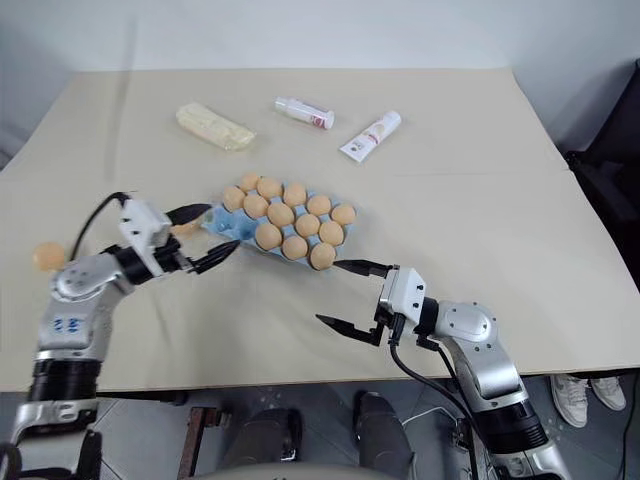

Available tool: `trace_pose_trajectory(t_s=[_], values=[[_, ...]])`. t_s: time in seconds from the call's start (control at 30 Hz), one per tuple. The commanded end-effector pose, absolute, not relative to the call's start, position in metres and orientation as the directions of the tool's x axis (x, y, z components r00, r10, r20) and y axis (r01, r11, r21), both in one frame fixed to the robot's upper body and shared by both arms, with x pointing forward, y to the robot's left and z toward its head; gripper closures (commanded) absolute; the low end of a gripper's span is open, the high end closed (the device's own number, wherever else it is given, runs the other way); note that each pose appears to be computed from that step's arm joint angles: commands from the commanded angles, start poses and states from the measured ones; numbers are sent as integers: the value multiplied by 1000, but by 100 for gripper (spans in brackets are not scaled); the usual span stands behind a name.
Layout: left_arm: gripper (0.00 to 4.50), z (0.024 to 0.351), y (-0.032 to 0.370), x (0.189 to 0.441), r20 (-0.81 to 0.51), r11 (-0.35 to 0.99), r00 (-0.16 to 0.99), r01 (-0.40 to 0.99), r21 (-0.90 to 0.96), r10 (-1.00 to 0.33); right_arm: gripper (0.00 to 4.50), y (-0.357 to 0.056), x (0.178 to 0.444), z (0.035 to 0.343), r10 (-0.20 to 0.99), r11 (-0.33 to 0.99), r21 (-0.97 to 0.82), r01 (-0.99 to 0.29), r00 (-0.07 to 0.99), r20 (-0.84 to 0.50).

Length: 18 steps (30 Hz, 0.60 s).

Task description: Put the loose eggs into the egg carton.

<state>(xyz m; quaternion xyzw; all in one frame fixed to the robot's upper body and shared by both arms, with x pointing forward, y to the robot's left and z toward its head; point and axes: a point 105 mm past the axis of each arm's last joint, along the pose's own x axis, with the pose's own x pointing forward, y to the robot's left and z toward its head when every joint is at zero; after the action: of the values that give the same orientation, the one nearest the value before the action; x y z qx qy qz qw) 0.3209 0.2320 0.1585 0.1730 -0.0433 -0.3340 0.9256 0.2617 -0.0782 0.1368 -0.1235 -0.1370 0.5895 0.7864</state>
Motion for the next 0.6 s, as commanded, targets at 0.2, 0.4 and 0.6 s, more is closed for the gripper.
trace_pose_trajectory(t_s=[0.2,0.4,0.6], values=[[4,148,338,255,-3,935,976,209,287,-218,0,-73,264,144,974,227,-373,-900,209,89],[4,140,329,260,1,952,983,180,248,-186,0,-72,266,146,979,203,-381,-902,186,82],[4,146,310,304,12,964,978,205,168,-210,0,-74,268,149,978,207,-388,-898,191,80]])
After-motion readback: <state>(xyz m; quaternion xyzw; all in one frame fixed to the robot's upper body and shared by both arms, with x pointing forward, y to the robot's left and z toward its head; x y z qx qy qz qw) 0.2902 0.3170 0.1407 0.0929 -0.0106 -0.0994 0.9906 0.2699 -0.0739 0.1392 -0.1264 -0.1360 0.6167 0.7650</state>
